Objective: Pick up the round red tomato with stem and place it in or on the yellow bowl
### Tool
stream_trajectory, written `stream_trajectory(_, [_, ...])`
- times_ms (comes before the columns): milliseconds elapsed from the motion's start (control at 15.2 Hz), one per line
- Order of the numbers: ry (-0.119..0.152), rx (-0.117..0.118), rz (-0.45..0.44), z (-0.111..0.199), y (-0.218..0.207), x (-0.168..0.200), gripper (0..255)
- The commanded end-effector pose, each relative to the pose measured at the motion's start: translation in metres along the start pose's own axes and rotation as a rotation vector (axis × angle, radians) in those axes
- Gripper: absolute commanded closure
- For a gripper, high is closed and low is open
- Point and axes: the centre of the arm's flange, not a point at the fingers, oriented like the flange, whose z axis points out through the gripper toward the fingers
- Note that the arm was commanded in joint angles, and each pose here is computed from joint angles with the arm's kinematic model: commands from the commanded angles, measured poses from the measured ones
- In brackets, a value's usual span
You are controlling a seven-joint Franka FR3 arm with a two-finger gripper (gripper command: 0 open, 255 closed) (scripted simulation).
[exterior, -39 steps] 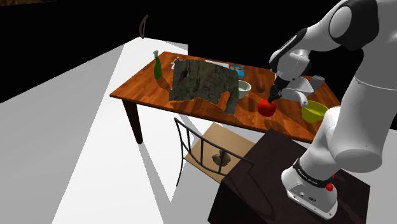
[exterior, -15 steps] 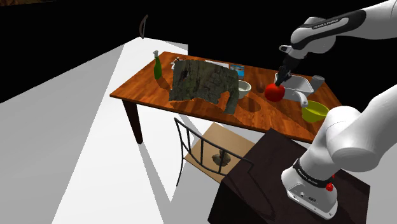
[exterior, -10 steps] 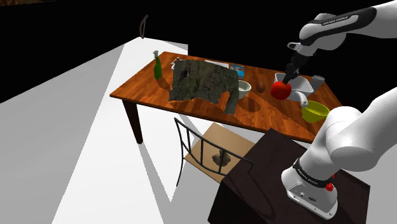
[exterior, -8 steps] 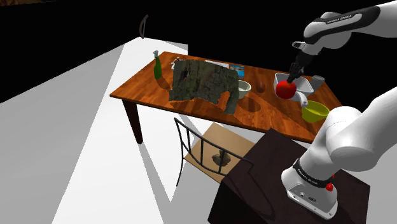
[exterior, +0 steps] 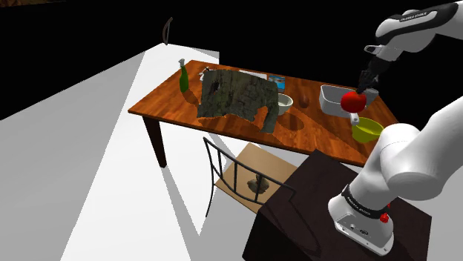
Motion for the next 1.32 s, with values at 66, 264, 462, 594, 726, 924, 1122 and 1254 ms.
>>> stream_trajectory(66, [0.0,-0.001,-0.002,-0.013,0.007,-0.036,255])
stream_trajectory(264, [0.0,-0.001,-0.002,-0.027,0.013,-0.073,255])
stream_trajectory(462, [0.0,-0.001,-0.002,-0.04,0.019,-0.11,255])
stream_trajectory(594, [0.0,-0.001,-0.002,-0.049,0.024,-0.134,255])
stream_trajectory(726, [0.0,-0.001,-0.002,-0.058,0.028,-0.159,255])
stream_trajectory(924, [0.0,-0.001,-0.002,-0.053,0.031,-0.177,255])
stream_trajectory(1122, [0.0,-0.001,-0.002,-0.038,0.031,-0.18,255])
stream_trajectory(1254, [0.0,-0.001,-0.002,-0.027,0.032,-0.181,255])
